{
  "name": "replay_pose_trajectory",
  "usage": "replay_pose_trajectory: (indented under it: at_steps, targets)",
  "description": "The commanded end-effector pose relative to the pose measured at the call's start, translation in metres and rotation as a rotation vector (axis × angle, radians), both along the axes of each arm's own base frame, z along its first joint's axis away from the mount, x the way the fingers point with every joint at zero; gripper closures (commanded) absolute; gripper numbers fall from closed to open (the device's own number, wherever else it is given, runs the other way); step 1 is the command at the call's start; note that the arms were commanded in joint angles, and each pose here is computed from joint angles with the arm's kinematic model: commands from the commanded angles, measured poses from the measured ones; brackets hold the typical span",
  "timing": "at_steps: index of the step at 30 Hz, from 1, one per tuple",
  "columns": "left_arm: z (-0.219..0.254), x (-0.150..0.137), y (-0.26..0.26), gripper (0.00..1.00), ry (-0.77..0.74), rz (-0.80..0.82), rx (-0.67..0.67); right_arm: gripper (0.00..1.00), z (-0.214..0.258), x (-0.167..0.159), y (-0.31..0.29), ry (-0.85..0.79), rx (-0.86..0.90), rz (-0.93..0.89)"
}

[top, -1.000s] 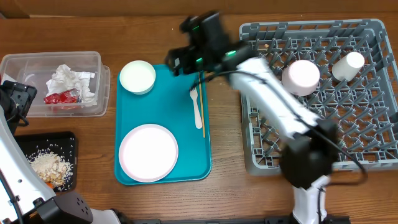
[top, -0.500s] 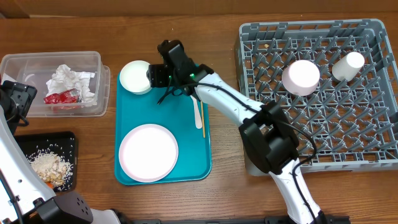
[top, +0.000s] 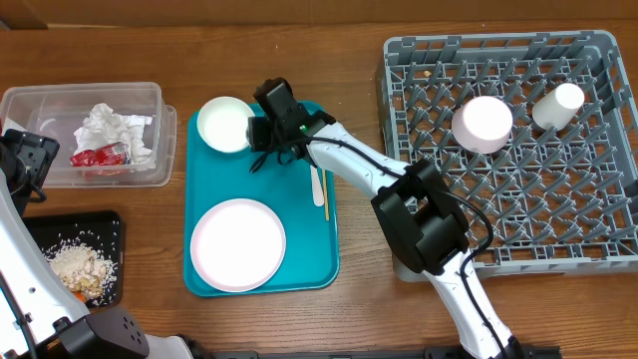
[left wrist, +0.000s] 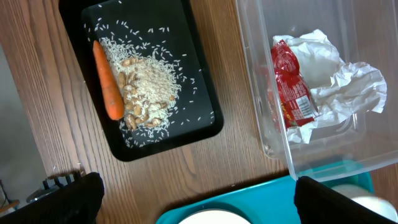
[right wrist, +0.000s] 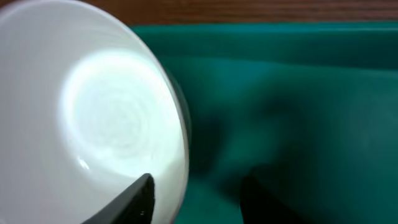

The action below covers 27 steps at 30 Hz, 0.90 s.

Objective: Sort waste into correct bins and load items into the dishwasher
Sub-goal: 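Move the right gripper back to the white bowl and grasp it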

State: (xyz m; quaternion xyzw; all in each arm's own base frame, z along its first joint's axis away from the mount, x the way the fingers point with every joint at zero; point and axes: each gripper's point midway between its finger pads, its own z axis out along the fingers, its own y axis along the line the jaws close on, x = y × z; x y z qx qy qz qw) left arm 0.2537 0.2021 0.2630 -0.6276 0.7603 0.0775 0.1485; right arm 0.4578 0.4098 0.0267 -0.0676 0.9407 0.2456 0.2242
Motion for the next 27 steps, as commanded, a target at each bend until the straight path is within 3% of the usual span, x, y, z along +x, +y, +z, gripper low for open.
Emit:
replay_pose_trajectory:
  at_steps: [1,11,13,16,18,27]
  targets:
    - [0.000,0.000,0.001,0.00,0.001,0.005,0.002,0.59,0.014,0.015,-0.015,-0.043,-0.084,-0.072]
    - [0.000,0.000,0.001,0.00,0.001,0.005,0.002,0.60,0.094,0.020,-0.073,-0.088,-0.340,-0.191]
    - [0.000,0.000,0.001,0.00,0.001,0.005,0.002,0.60,0.104,0.014,-0.071,-0.070,-0.327,-0.170]
    - [0.000,0.000,0.001,0.00,0.001,0.005,0.002,0.60,0.117,-0.001,-0.038,-0.065,-0.232,0.043]
    - [0.000,0.000,0.001,0.00,0.000,0.005,0.002,0.59,0.126,-0.024,0.000,-0.084,-0.119,0.298]
    - [0.000,0.000,0.001,0.00,0.001,0.005,0.002,0.59,0.105,-0.056,0.048,-0.210,-0.188,0.556]
